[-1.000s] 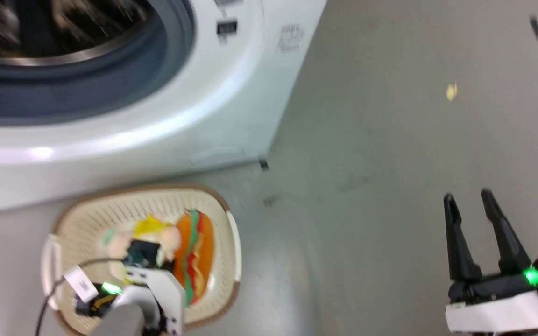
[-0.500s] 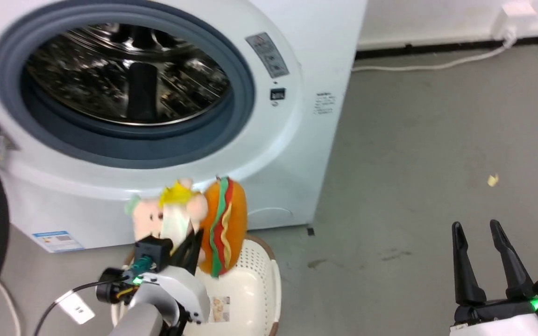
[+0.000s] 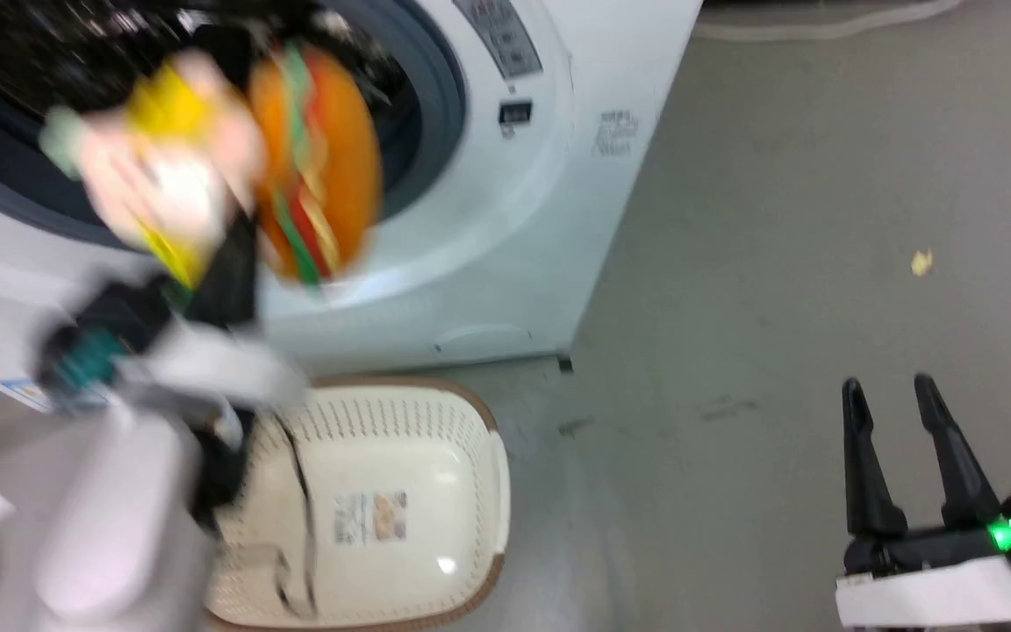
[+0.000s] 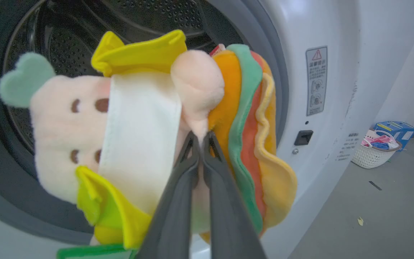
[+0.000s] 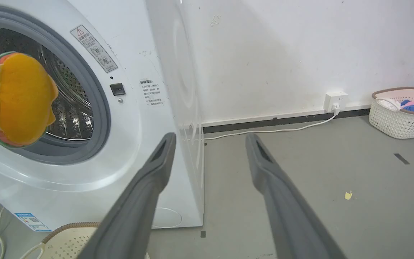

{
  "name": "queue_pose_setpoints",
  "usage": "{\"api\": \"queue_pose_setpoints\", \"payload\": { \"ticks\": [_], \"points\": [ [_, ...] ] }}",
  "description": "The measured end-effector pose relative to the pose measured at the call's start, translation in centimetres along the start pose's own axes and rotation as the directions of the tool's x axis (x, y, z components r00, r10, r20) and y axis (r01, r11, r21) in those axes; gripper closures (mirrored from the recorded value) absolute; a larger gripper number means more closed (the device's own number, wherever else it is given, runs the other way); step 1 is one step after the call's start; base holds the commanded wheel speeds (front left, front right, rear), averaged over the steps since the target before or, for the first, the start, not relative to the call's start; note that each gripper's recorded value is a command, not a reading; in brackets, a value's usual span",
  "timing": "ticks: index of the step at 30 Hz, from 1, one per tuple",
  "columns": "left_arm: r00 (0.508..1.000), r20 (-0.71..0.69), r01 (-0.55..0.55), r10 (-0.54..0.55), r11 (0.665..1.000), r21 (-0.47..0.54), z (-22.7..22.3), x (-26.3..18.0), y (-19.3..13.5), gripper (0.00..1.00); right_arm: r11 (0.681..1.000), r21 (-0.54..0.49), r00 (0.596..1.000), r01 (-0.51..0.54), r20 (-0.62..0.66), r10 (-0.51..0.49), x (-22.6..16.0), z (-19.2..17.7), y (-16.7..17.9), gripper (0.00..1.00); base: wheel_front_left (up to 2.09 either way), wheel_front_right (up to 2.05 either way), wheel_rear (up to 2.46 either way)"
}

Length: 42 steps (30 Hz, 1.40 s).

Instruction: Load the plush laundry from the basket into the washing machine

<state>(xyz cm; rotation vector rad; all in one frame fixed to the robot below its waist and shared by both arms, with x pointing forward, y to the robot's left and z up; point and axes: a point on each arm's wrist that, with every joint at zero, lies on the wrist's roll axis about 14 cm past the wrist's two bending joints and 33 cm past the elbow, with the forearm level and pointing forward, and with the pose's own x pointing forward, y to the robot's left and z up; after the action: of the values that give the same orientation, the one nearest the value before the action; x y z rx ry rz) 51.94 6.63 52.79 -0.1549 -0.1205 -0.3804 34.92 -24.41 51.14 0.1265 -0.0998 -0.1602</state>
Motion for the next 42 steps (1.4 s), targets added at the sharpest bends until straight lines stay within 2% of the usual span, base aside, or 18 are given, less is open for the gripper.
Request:
{"api": "queue_pose_setpoints", "payload": {
  "ticks": [3,4,7,12,16,22,26,33,36,37,38,42],
  "points": [
    [0.999,0.037,-0.008,0.007,1.000,0.027,1.5,3.6,1.6,1.00,1.000,-0.001,1.000,0.012,-0.021,-0.012,0.9,-0.8,-0.3,0.00,0.00,0.00,0.00],
    [1.000,0.031,-0.010,0.008,0.999,0.053,1.8,7.0,3.0,1.00,0.999,-0.001,0.998,0.034,-0.053,-0.034,1.5,-2.0,-0.9,0.00,0.00,0.00,0.00],
    [1.000,-0.001,-0.024,0.024,0.998,0.054,1.1,10.4,4.4,1.00,0.998,-0.001,0.994,0.057,-0.088,-0.057,2.1,-3.3,-1.6,0.00,0.00,0.00,0.00],
    [0.991,-0.132,-0.005,0.024,0.990,0.143,-2.3,15.2,6.4,1.00,0.996,0.006,0.985,0.085,-0.148,-0.083,2.8,-5.6,-2.2,0.00,0.00,0.00,0.00],
    [0.966,-0.255,0.015,0.043,0.976,0.219,-6.4,17.8,8.1,1.00,0.994,0.006,0.977,0.105,-0.189,-0.103,3.1,-7.2,-2.7,0.00,0.00,0.00,0.00],
    [0.918,-0.383,-0.002,0.101,0.968,0.252,-11.8,20.0,10.3,1.00,0.989,-0.013,0.961,0.145,-0.236,-0.144,2.9,-8.7,-3.8,0.00,0.00,0.00,0.00],
    [0.878,-0.462,-0.015,0.127,0.971,0.238,-15.3,20.2,11.1,1.00,0.987,-0.025,0.953,0.162,-0.257,-0.163,2.5,-9.2,-4.3,0.00,0.00,0.00,0.00],
    [0.815,-0.555,-0.048,0.165,0.974,0.219,-18.0,19.8,11.8,1.00,0.986,-0.025,0.950,0.166,-0.265,-0.167,2.5,-9.5,-4.4,0.00,0.00,0.00,0.00],
    [0.804,-0.571,-0.055,0.168,0.976,0.211,-18.2,19.5,11.8,1.00,0.987,-0.020,0.954,0.161,-0.254,-0.161,2.8,-9.2,-4.3,0.00,0.00,0.00,0.00],
    [0.806,-0.568,-0.057,0.167,0.977,0.207,-18.1,19.5,11.7,0.59,0.987,-0.018,0.956,0.158,-0.248,-0.158,2.9,-9.1,-4.2,0.00,0.00,0.00,0.00],
    [0.810,-0.562,-0.057,0.167,0.977,0.207,-17.8,19.5,11.6,0.00,0.988,-0.015,0.958,0.156,-0.243,-0.155,3.0,-8.9,-4.2,0.00,0.00,0.00,0.00],
    [0.836,-0.529,-0.055,0.147,0.981,0.186,-16.3,19.6,10.8,0.00,0.988,-0.010,0.965,0.152,-0.216,-0.150,3.1,-8.0,-4.1,0.00,0.00,0.00,0.00]
  ]
}}
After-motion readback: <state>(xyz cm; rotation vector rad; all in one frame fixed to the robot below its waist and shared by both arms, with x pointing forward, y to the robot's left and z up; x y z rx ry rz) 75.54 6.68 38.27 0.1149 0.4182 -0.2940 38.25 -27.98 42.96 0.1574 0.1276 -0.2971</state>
